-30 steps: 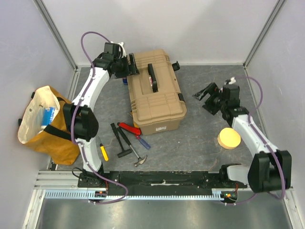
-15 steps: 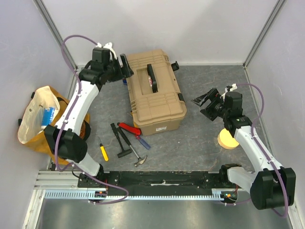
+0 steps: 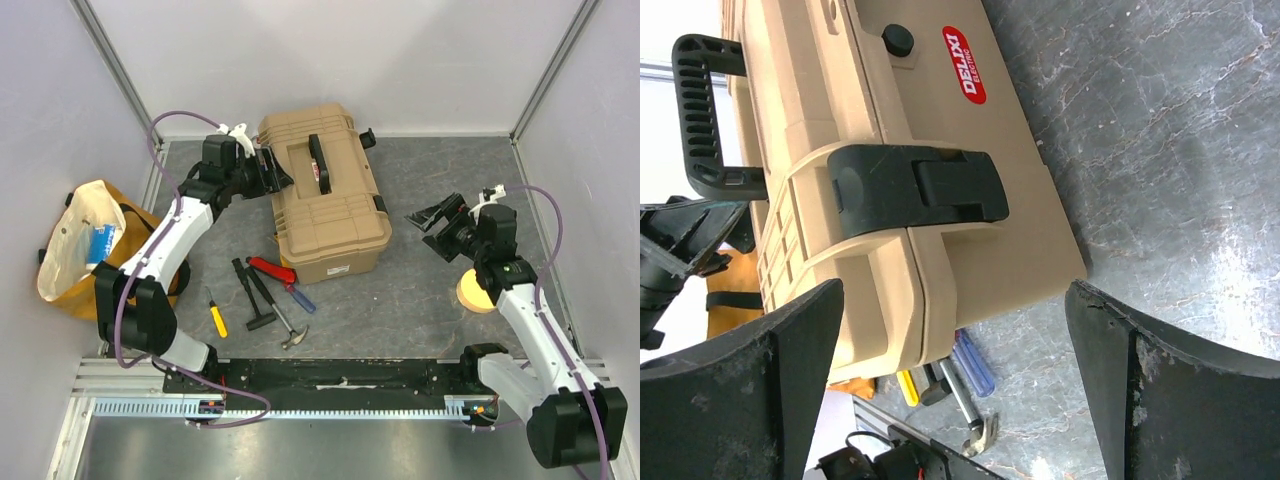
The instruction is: Pack the tool kit
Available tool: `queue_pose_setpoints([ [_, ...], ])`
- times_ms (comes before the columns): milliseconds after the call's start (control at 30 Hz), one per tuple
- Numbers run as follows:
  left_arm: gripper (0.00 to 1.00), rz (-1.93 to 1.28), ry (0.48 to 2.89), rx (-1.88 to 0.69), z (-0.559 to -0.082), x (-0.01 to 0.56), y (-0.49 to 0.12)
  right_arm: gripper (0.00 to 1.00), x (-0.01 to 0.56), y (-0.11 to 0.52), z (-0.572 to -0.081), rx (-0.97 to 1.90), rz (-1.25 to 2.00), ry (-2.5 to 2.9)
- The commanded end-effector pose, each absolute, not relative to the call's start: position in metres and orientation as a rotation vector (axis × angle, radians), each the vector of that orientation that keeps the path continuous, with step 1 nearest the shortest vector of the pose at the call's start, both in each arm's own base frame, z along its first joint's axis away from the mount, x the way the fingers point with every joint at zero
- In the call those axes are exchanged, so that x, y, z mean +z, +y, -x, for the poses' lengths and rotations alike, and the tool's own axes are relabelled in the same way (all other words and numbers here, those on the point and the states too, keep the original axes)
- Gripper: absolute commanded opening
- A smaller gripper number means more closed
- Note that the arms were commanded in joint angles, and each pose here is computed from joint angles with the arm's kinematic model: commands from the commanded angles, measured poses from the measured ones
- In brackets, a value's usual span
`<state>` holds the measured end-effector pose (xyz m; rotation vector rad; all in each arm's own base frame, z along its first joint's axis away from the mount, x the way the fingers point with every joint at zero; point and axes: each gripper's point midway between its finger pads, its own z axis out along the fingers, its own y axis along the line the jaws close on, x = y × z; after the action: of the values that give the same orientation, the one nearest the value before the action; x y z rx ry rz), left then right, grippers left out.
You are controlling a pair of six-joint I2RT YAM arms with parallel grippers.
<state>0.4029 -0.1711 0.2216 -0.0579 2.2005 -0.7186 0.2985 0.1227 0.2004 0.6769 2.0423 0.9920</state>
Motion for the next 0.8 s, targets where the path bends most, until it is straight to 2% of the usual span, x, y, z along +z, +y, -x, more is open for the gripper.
queue_pose_setpoints([
  [0, 0.75, -0.109, 2.102, -0.834, -0.418, 0.239, -0.196, 0.98, 0.206, 0.123, -0.292, 1.017, -0.699, 2.008],
  [133, 0.65, -0.143, 2.126, -0.871, -0.434, 0.230, -0.208, 0.98, 0.202, 0.123, -0.291, 1.017, -0.704, 2.007],
  [333, 0.62, -0.177, 2.125, -0.936, -0.461, 0.228, -0.223, 0.98, 0.186, 0.127, -0.299, 1.061, -0.763, 2.011],
  [767, 0.66, -0.070, 2.154, -0.944, -0.491, 0.230, -0.229, 0.98, 0.168, 0.146, -0.327, 1.432, -1.094, 1.765],
])
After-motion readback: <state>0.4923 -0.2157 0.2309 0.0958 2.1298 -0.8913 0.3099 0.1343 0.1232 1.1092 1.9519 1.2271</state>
